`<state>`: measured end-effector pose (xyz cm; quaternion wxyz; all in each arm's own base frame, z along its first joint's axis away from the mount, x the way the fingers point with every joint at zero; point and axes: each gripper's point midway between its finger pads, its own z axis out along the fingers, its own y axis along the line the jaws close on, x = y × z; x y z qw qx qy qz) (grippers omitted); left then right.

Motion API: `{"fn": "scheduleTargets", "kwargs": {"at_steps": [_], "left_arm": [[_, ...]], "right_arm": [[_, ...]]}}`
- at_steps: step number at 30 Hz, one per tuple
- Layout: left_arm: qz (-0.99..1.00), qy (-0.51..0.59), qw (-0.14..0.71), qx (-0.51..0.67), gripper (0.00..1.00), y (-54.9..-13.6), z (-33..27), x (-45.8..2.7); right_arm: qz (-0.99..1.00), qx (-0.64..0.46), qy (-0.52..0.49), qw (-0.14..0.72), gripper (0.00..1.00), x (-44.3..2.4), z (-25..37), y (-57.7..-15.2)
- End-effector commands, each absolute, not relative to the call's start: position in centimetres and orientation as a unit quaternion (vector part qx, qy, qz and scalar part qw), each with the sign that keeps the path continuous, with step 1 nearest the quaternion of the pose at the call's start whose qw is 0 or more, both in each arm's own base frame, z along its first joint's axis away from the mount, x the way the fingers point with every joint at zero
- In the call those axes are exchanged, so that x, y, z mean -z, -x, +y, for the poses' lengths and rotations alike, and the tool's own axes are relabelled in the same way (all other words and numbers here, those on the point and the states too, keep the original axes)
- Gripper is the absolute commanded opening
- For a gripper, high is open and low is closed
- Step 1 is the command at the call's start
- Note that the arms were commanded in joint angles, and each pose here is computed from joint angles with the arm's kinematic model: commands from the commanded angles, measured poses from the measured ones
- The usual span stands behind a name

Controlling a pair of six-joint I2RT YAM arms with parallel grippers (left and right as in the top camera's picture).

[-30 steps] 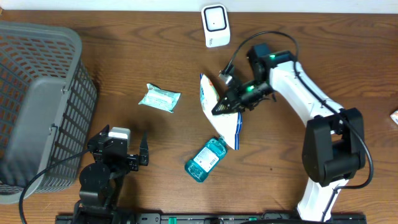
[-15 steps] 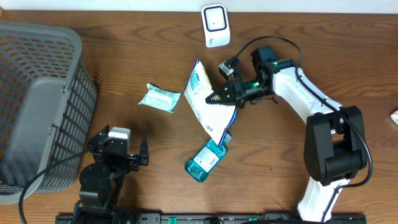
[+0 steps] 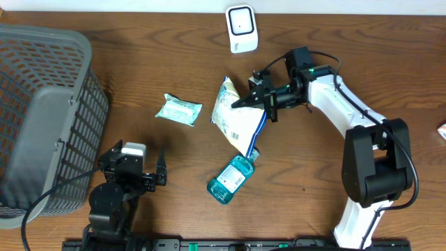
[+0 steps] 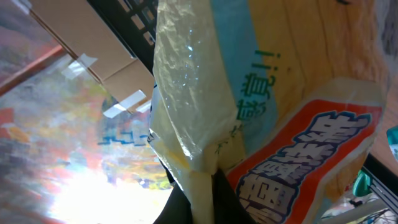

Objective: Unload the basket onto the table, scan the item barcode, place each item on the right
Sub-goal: 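Lift the snack bag and carry it toward the scanner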

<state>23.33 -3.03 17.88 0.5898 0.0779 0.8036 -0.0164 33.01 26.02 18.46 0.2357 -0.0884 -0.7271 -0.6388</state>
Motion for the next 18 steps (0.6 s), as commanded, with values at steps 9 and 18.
{"fn": "scheduleTargets", "kwargs": {"at_steps": [9,18], "left_arm": [[0.803,-0.079,0.590,0.019,0.98,-23.3,-3.1,-17.9],[0.803,-0.079,0.590,0.019,0.98,-23.3,-3.1,-17.9]], "right_arm": [[-0.800,0.587,0.019,0.120,0.01,-16.3,25.6,-33.7],[-0.893,0.411,-0.140,-0.116,0.01,-17.7,24.1,-34.9]]}}
